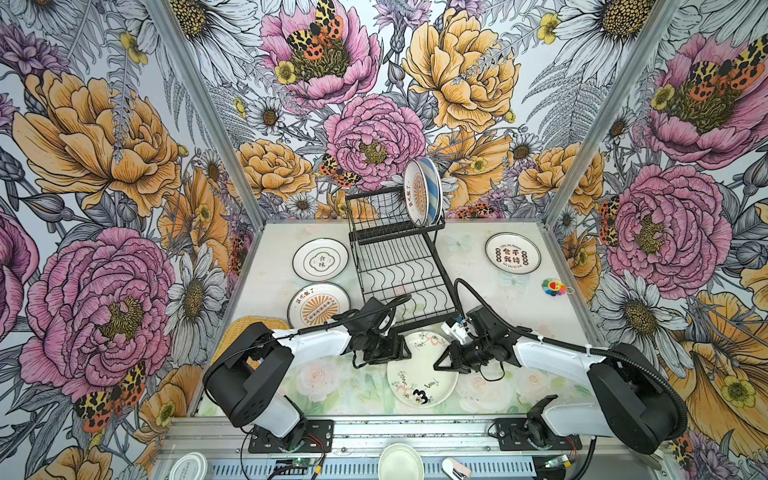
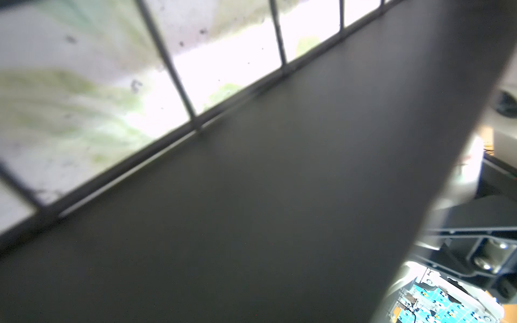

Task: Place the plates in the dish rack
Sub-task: 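Lift the painted plate upright with the right gripper and carry it to the rack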

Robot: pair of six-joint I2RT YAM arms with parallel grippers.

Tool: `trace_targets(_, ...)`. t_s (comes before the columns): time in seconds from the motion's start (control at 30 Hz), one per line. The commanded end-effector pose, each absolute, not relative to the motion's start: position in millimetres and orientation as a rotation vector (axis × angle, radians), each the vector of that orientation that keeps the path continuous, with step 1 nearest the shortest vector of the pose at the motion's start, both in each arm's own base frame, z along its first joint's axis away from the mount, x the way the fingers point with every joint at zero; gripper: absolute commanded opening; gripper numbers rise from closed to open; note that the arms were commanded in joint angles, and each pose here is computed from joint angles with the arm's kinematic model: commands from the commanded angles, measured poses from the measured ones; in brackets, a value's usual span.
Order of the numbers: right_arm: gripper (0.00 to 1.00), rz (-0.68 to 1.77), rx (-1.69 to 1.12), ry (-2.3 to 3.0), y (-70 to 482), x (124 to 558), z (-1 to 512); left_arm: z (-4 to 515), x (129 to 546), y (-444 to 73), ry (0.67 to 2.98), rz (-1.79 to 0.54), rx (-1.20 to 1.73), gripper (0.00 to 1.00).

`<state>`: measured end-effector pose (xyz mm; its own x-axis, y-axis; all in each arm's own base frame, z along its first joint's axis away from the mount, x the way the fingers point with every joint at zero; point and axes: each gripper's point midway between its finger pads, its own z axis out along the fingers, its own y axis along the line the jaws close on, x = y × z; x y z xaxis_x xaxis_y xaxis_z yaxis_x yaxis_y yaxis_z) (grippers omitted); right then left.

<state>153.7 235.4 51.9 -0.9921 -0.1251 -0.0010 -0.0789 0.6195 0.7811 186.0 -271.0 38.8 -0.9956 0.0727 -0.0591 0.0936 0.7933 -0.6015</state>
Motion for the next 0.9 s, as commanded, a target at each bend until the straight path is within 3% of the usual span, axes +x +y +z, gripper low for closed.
trace_targets(0.0, 0.00, -1.286, 0.127, -2.855, 228.2, 157.0, 49.5, 56.0, 183.1, -272.1, 2.908, -1.093, 0.125, 0.75)
trace_targets(0.33, 0.00, -1.210, 0.058, -3.088, 201.5, 165.4, 105.7, 76.1, 197.0, -250.6, 2.807, -1.066, 0.039, 0.87)
trace_targets(0.57, 0.00, -1.134, 0.090, -3.313, 182.1, 181.9, 177.7, 87.5, 205.8, -236.9, 2.729, -1.035, -0.029, 0.93)
trace_targets(0.87, 0.00, -1.116, 0.211, -3.614, 187.3, 236.2, 285.8, 96.5, 213.1, -220.7, 2.674, -0.988, -0.095, 0.96)
